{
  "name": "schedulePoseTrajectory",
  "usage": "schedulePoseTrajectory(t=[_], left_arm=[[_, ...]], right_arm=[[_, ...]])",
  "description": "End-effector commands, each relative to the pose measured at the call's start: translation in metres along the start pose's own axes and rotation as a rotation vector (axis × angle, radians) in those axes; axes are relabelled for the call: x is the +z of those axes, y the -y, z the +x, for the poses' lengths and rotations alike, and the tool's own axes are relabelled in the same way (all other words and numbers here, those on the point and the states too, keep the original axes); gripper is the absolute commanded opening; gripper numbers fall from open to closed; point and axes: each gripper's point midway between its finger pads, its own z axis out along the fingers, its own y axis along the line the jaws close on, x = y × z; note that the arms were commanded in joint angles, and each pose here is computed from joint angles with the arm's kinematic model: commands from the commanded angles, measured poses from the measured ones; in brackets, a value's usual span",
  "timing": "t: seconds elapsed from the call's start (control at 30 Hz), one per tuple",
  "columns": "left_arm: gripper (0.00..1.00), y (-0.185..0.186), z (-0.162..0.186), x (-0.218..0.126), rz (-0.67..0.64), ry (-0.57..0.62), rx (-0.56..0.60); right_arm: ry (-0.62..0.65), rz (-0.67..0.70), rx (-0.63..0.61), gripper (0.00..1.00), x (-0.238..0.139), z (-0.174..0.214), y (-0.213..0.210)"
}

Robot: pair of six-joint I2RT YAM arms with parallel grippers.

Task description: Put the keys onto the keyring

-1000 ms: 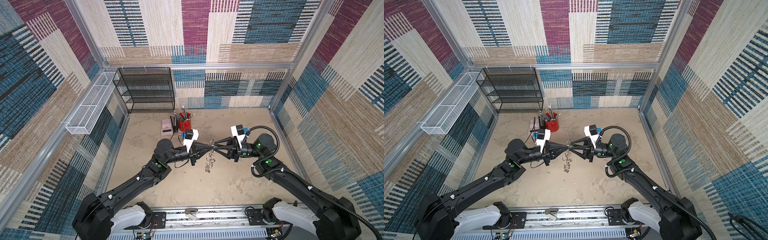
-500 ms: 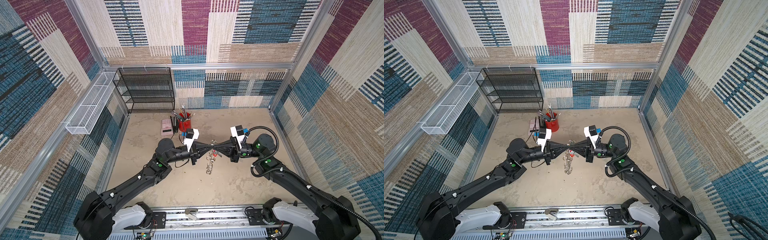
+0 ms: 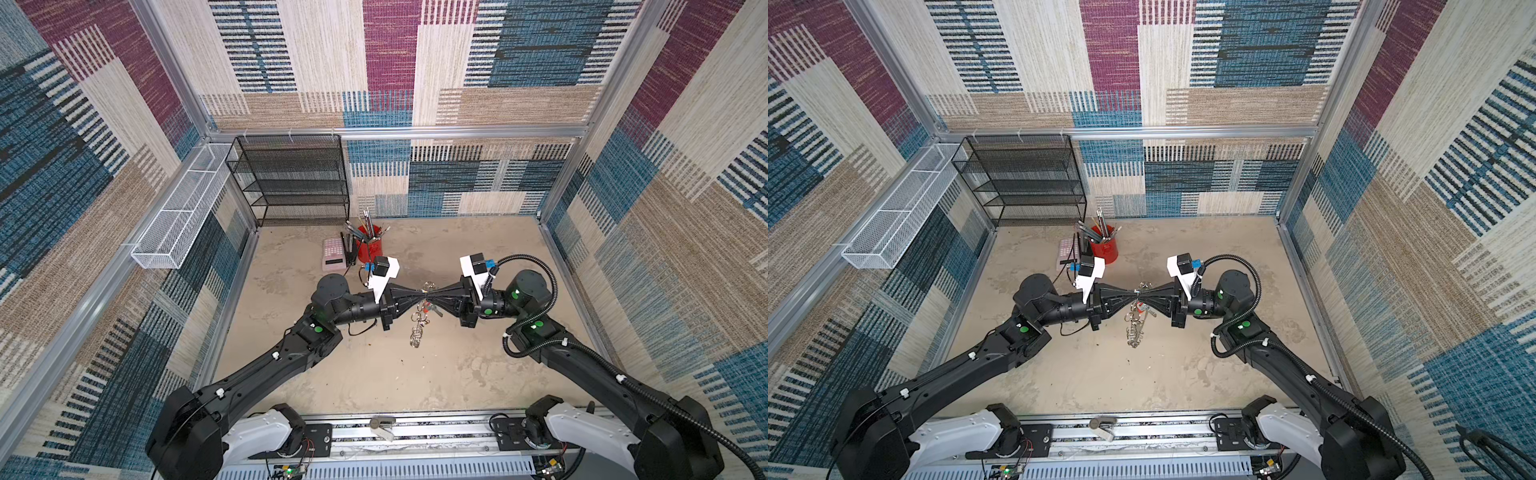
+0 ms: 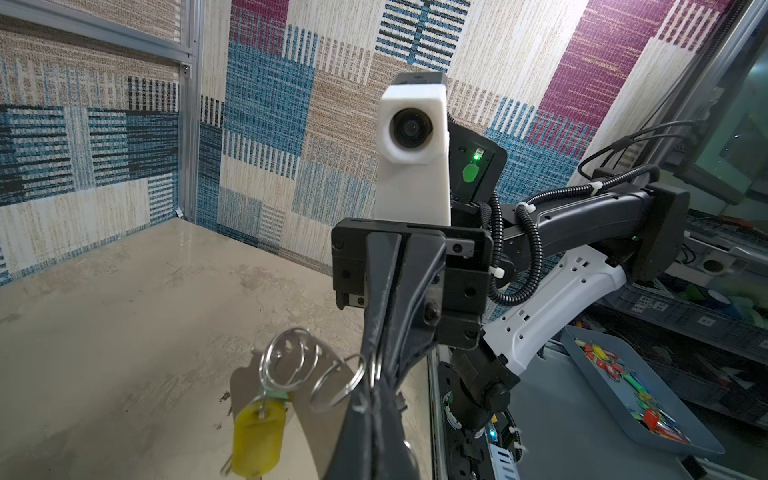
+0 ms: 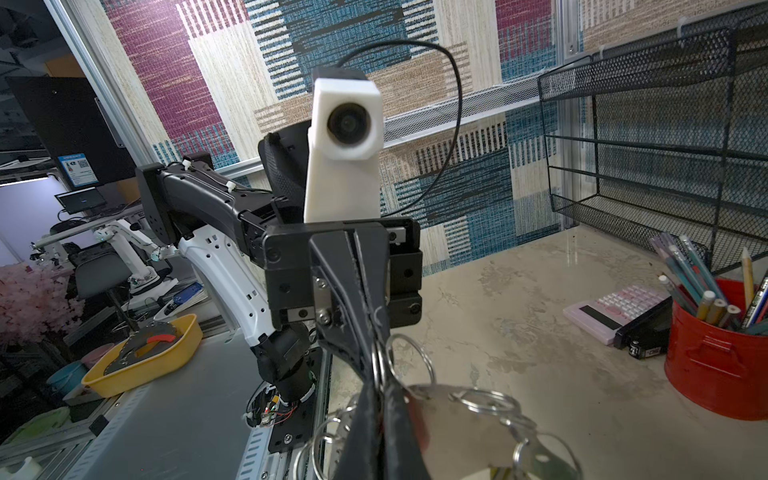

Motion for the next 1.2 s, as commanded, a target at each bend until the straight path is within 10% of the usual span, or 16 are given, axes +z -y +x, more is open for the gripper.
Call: schedulePoseTrajectory(t=[0.0, 0.57, 1.17], left_arm=[[0.11, -0.006, -0.001, -0.005, -0.033, -0.025, -0.012], [0.48, 0.002, -0.011, -0.044, -0.069, -0.307, 0.109], [0.4, -0.018, -0.003, -0.009, 0.047, -0.675, 0.237]], right_arm=[[0.028, 0.05, -0.038, 0.0, -0.001, -0.009, 0.006], [-0.038, 0.109, -0.059, 0.0, 0.005, -0.001, 0.02], [-0.085, 0.08, -0.062, 0.0, 0.012, 0.009, 0.02]])
